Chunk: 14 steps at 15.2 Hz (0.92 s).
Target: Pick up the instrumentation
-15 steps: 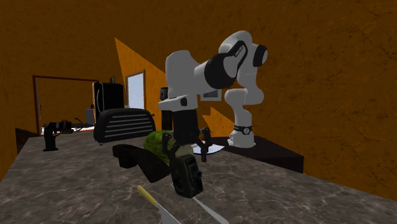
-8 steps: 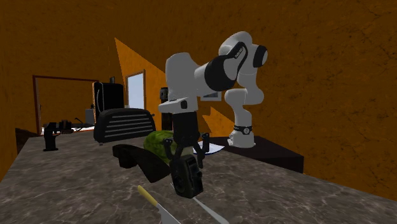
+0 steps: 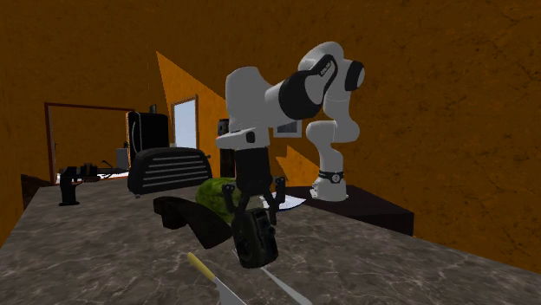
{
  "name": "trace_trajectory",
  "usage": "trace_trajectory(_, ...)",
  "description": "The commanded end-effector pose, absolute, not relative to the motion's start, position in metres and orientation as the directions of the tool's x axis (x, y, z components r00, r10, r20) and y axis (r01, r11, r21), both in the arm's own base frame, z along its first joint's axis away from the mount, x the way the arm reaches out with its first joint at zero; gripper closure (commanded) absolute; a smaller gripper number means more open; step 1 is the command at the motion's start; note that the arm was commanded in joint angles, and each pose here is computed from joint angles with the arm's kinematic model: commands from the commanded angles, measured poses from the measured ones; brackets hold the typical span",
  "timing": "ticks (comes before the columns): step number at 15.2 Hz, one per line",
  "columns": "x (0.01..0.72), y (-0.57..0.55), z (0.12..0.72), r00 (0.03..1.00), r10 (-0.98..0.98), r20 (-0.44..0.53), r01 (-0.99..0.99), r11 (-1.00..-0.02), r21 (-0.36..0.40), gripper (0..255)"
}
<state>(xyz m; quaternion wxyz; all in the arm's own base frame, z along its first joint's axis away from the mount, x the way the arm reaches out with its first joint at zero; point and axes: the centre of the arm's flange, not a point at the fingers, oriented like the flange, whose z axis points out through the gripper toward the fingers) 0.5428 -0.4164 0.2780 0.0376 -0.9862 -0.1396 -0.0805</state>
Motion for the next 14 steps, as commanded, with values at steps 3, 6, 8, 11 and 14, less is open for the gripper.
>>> trace_trajectory(3,0.541,-0.416,0.299,0.948,0.269,0.169,0.281,-0.958,-0.051,255)
trace_trajectory(6,0.541,-0.416,0.315,0.948,0.269,0.169,0.281,-0.958,-0.051,255)
trace_trajectory(8,0.541,-0.416,0.326,0.948,0.269,0.169,0.281,-0.958,-0.051,255)
trace_trajectory(11,0.541,-0.416,0.342,0.948,0.269,0.169,0.281,-0.958,-0.051,255)
trace_trajectory(14,0.541,-0.416,0.348,0.948,0.269,0.169,0.281,-0.958,-0.051,255)
